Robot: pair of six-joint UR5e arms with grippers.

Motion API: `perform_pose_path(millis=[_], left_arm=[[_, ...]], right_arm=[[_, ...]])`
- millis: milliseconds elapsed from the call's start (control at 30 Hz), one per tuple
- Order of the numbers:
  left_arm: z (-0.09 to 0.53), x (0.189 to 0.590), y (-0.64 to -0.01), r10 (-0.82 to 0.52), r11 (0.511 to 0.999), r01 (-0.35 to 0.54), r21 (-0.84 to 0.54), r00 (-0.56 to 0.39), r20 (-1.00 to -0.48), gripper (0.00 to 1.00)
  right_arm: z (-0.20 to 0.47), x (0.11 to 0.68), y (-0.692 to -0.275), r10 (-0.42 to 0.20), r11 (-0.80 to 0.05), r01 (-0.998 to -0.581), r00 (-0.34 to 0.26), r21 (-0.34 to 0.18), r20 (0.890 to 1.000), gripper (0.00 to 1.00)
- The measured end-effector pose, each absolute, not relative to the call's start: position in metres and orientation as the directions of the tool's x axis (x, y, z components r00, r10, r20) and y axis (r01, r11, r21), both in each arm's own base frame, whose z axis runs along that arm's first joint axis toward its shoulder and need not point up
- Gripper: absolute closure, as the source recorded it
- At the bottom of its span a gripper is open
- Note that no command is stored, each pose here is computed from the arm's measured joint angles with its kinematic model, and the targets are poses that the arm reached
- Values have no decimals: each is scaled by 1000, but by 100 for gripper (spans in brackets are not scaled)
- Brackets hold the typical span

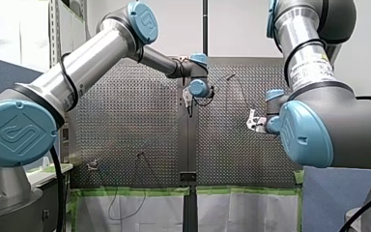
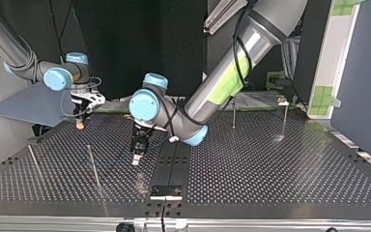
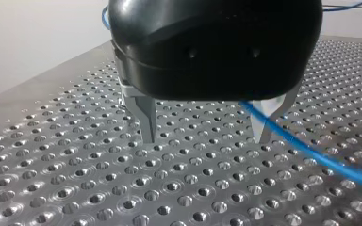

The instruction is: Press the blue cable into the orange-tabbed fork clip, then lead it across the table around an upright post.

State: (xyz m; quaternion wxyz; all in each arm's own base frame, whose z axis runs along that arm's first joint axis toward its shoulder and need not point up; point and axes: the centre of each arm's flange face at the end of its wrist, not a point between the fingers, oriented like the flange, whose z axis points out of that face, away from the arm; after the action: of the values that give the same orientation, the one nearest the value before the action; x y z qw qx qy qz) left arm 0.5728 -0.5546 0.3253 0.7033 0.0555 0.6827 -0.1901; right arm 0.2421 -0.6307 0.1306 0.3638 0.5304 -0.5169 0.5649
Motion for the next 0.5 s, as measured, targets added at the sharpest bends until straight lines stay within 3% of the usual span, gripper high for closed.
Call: perform_pose_path(millis=[500], left_arm=[[325,570,-557,-192,921,345,-182,-6,-981,0]], right_arm=[[84,215,-636,-158,-118,-970,-191,-211,969,100]])
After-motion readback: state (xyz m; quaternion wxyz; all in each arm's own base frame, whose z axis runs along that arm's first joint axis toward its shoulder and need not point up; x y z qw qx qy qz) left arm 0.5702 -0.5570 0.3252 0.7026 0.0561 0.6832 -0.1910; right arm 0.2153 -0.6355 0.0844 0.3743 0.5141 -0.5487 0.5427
